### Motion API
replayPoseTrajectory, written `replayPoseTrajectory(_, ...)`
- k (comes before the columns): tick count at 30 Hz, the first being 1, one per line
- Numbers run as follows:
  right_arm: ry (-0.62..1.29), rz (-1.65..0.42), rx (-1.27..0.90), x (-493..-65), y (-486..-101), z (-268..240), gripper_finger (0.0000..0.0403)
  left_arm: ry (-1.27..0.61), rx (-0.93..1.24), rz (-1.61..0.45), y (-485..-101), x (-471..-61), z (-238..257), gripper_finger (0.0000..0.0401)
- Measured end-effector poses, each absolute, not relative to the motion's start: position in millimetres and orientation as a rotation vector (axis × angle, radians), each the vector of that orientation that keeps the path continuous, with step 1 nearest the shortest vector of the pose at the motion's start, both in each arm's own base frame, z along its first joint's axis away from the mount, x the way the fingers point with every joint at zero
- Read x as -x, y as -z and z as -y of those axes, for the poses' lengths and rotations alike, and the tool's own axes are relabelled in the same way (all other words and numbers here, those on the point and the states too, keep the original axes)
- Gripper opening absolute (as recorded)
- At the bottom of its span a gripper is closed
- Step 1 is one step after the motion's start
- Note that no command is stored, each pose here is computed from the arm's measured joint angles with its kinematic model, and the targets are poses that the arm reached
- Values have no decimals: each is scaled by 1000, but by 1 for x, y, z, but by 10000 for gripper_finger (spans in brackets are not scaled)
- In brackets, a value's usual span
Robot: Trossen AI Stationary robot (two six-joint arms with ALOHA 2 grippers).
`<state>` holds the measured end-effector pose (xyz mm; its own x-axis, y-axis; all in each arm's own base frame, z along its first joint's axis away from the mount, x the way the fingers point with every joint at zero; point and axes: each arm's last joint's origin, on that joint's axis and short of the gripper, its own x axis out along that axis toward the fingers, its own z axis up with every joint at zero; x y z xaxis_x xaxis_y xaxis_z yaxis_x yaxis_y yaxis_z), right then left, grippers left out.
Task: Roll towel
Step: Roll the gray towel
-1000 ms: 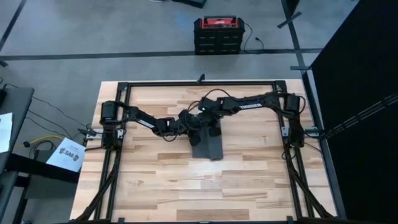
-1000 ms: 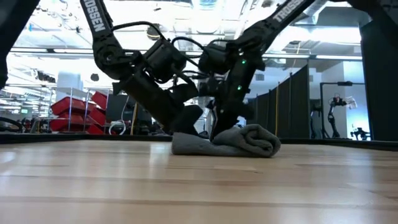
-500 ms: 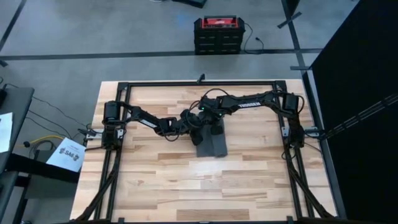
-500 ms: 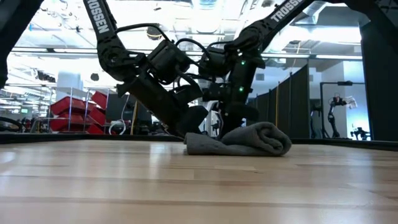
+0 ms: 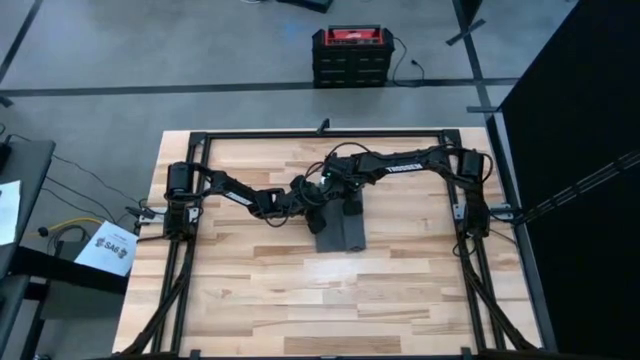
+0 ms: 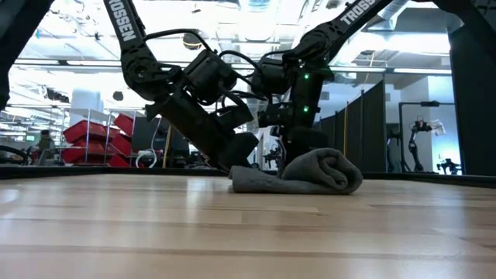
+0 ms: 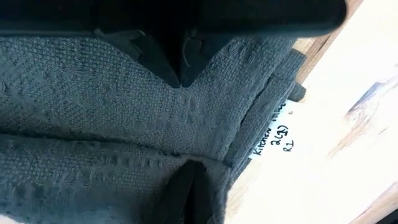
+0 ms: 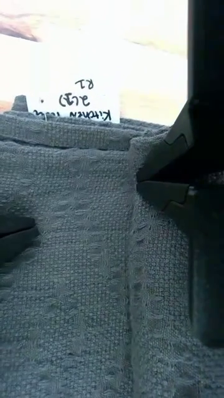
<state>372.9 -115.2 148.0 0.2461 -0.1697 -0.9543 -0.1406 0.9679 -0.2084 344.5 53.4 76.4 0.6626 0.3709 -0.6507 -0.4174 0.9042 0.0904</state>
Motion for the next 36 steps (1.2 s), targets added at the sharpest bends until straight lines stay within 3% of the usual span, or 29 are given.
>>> replayPoseTrajectory(11,41,-1188,315,-380,-172,106,0,-445,57,-713,-76,-344,-53,0)
replayPoseTrajectory(16,-34,-1140,285,-386,-163,101,0,-443,52,-714,-76,-344,-53,0)
replayPoseTrajectory(24,-17,-1209,244,-377,-138,106,0,-441,46,-718,-76,-344,-52,0)
replayPoseTrajectory(36,55,-1283,230,-367,-138,119,0,-436,38,-730,-76,-344,-52,0)
